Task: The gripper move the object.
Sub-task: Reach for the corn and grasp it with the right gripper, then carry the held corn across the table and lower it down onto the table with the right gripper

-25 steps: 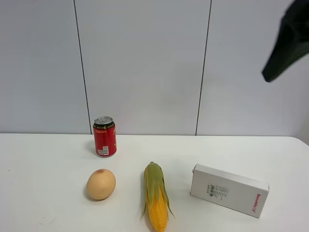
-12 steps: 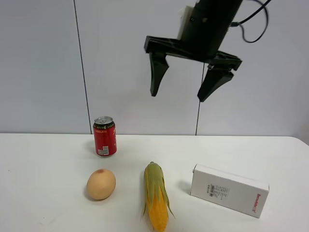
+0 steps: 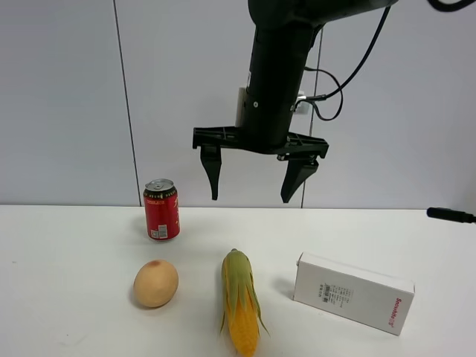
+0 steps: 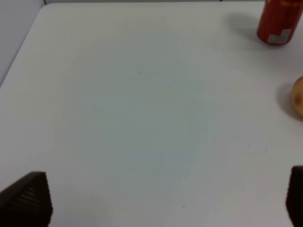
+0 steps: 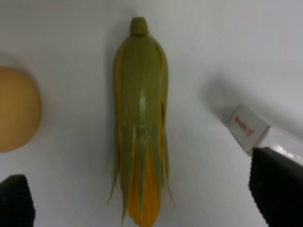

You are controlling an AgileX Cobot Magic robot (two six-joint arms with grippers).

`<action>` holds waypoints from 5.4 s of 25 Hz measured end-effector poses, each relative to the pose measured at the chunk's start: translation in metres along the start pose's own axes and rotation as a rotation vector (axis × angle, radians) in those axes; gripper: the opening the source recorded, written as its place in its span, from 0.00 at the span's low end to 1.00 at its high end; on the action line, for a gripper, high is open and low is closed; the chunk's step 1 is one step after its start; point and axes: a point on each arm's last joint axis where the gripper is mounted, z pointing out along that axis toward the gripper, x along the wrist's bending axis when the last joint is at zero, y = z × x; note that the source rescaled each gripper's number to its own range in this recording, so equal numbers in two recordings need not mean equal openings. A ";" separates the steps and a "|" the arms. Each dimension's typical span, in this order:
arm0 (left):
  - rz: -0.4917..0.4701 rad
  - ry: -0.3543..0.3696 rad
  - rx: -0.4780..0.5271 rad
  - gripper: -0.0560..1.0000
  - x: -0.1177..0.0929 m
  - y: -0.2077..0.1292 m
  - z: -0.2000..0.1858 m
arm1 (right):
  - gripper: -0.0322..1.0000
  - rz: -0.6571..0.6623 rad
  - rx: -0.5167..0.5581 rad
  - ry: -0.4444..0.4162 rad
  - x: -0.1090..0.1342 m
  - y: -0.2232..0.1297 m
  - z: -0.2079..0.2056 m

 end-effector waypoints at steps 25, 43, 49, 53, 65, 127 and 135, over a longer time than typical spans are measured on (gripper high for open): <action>0.000 0.000 0.000 1.00 0.000 0.000 0.000 | 0.79 0.060 0.103 -0.041 0.012 -0.005 0.100; 0.000 0.000 0.000 1.00 0.000 0.000 0.000 | 0.79 0.117 0.092 -0.039 -0.005 0.007 0.117; 0.000 0.000 0.000 1.00 0.000 0.000 0.000 | 0.79 0.129 0.099 -0.021 -0.003 0.005 0.133; 0.000 0.000 0.000 1.00 0.000 0.000 0.000 | 0.79 0.130 0.090 -0.015 -0.003 0.006 0.133; 0.000 0.000 0.000 1.00 0.000 0.000 0.000 | 0.78 0.139 0.110 -0.009 -0.002 0.003 0.147; 0.000 0.000 0.000 1.00 0.000 0.000 0.000 | 0.03 -0.802 -0.190 -0.058 -0.001 0.047 -0.040; 0.000 0.000 0.000 1.00 0.000 0.000 0.000 | 0.03 -0.815 -0.186 -0.112 -0.036 0.065 -0.040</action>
